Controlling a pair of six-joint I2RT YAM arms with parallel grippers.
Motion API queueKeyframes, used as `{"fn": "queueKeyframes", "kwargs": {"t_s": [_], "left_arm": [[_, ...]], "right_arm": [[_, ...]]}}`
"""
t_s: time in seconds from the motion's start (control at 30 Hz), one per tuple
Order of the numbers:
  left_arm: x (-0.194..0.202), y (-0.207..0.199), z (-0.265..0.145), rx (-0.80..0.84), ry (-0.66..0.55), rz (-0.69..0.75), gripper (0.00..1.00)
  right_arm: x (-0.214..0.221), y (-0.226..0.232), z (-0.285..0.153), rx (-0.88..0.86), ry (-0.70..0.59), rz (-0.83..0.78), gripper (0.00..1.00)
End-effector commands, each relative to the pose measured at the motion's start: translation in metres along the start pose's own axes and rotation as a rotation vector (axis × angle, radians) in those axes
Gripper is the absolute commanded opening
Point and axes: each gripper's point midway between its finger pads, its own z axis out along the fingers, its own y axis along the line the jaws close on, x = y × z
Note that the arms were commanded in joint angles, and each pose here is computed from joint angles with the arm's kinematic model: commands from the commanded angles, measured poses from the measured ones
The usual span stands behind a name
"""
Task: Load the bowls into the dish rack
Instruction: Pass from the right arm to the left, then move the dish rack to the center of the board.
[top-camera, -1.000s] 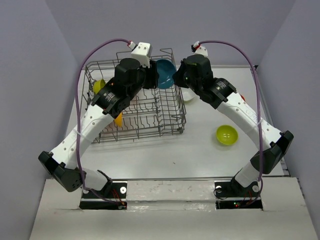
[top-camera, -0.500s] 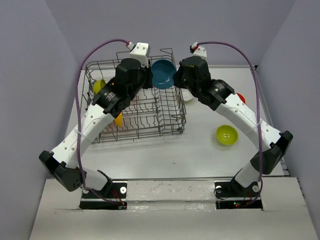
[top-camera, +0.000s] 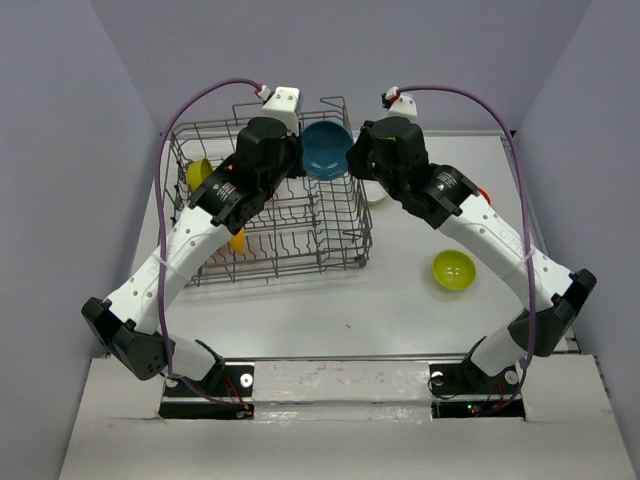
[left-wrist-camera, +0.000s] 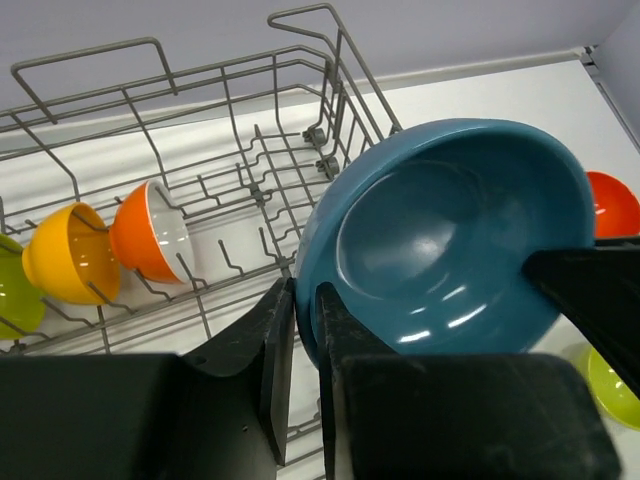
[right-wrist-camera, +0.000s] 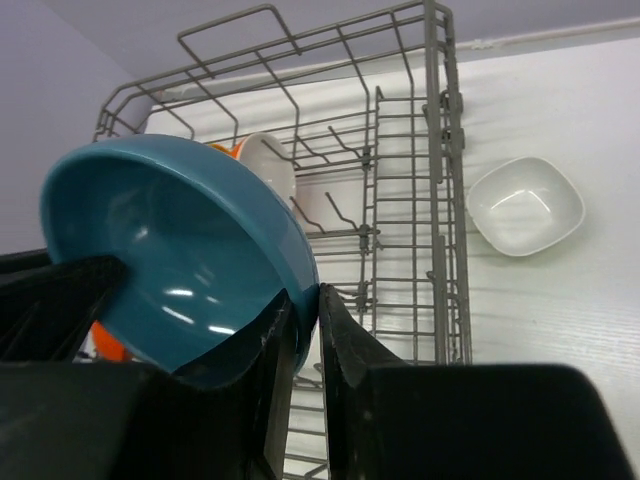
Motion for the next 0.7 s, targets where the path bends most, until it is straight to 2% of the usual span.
{"fn": "queueKeyframes", "kwargs": {"t_s": [0.0, 0.03, 0.07, 0.2, 0.47, 0.67], "left_arm": [[-0.007, 0.007, -0.002, -0.039, -0.031, 0.010, 0.00], [-0.008, 0.009, -0.002, -0.049, -0.033, 0.011, 0.00], [-0.009, 0.010, -0.003, -0.056, -0.036, 0.012, 0.00], [-0.012, 0.020, -0.004, -0.110, -0.048, 0.014, 0.00], [-0.012, 0.043, -0.008, -0.240, -0.048, 0.034, 0.00], [-0.008, 0.084, -0.020, -0.492, -0.022, 0.080, 0.00]], "right_arm": [[-0.056, 0.031, -0.039, -0.166, -0.150, 0.101, 0.25], [-0.056, 0.031, -0.042, -0.177, -0.151, 0.102, 0.28], [-0.058, 0.032, -0.044, -0.186, -0.155, 0.104, 0.35], [-0.061, 0.032, -0.050, -0.203, -0.167, 0.104, 0.39], [-0.066, 0.019, -0.058, -0.162, -0.196, 0.102, 0.42], [-0.066, -0.008, -0.066, -0.061, -0.218, 0.071, 0.43]]}}
